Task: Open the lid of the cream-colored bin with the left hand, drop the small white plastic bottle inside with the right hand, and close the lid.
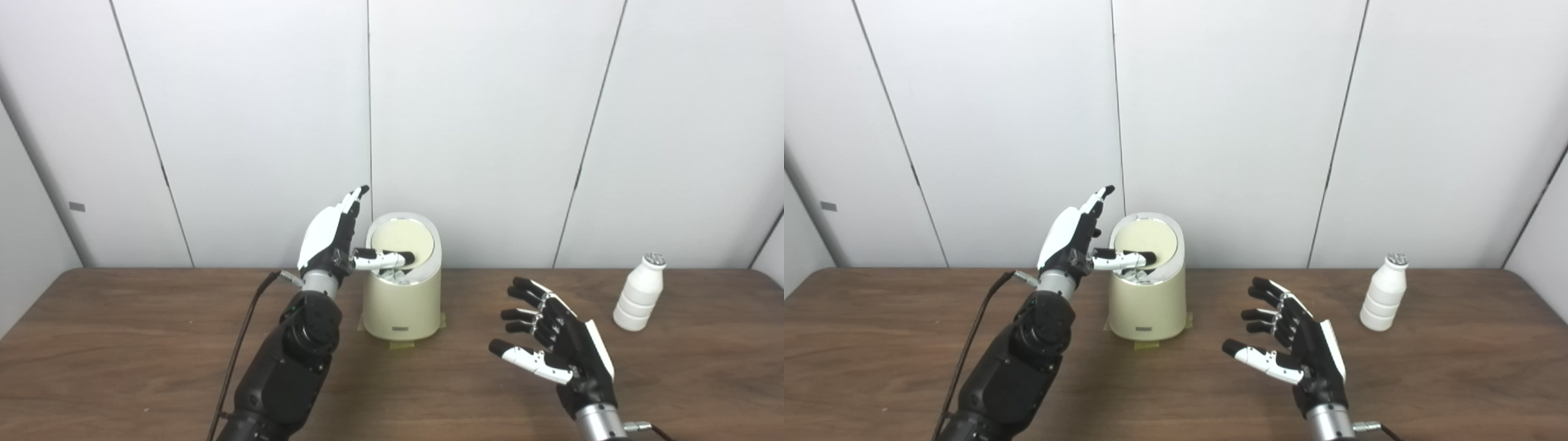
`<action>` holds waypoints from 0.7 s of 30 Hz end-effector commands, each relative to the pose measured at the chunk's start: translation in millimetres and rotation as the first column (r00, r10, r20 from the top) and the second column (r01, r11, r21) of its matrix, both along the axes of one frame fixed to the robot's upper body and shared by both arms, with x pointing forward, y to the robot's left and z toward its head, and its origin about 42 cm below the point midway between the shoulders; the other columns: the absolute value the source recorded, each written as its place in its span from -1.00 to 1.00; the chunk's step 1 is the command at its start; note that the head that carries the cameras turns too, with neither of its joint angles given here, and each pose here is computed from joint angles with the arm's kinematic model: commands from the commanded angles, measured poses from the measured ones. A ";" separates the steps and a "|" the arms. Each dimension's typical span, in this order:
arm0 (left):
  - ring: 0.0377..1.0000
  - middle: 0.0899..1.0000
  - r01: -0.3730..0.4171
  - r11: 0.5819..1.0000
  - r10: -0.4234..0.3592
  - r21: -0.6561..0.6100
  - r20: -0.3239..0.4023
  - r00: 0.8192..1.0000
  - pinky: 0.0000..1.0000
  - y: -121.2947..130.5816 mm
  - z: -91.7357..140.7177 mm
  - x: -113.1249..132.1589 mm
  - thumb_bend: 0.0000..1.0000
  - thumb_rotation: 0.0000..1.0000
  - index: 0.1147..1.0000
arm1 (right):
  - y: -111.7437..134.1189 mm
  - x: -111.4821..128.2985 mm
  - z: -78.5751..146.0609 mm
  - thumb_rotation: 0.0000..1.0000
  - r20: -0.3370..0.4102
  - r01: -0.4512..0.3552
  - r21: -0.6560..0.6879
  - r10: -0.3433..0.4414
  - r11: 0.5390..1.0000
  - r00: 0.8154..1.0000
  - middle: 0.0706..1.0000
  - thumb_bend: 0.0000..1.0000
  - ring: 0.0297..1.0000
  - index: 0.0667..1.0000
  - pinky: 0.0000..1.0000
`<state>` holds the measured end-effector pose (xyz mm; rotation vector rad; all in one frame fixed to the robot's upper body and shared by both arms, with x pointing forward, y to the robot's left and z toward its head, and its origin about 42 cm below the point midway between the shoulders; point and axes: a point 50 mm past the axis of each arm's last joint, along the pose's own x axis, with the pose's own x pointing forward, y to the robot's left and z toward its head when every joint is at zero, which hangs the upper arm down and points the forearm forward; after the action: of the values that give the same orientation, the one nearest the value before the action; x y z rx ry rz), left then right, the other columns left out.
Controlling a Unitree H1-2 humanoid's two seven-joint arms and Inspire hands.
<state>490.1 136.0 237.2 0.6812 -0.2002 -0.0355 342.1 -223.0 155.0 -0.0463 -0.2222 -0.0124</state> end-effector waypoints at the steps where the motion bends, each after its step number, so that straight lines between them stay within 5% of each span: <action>1: 1.00 1.00 0.010 1.000 -0.010 0.000 0.120 0.993 0.57 -3.4 39.3 10.4 0.75 -0.59 1.00 | 4.2 6.1 23.9 -0.71 0.109 -0.009 0.009 0.008 1.000 0.994 0.53 0.67 0.26 0.51 0.18; 5: 1.00 1.00 -0.004 0.998 -0.004 0.062 0.132 0.991 0.64 -2.8 41.1 11.5 0.73 -0.60 1.00 | 3.7 6.4 22.7 -0.69 0.107 -0.011 0.013 0.010 1.000 0.994 0.54 0.68 0.26 0.51 0.18; 9: 1.00 1.00 -0.045 0.960 0.008 0.276 0.132 0.991 0.75 -6.0 49.0 9.4 0.75 -0.75 1.00 | 3.7 6.0 22.2 -0.68 0.104 -0.011 0.008 0.010 1.000 0.995 0.55 0.68 0.26 0.51 0.19; 14: 0.97 1.00 -0.079 0.817 0.001 0.572 0.137 0.991 0.68 -14.5 59.1 3.1 0.84 -0.90 1.00 | 4.7 6.0 22.9 -0.65 0.102 -0.016 0.003 0.016 1.000 0.995 0.57 0.68 0.27 0.52 0.18; 21: 0.86 1.00 -0.057 0.721 -0.033 0.691 0.117 0.993 0.54 -17.1 66.1 -4.6 0.87 -0.98 1.00 | 5.8 5.7 24.5 -0.71 0.105 -0.012 0.006 0.011 1.000 0.994 0.56 0.66 0.26 0.52 0.22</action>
<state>481.5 111.4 289.5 1.3929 -0.2990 -0.0945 341.8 -222.2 156.2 -0.0464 -0.2259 -0.0116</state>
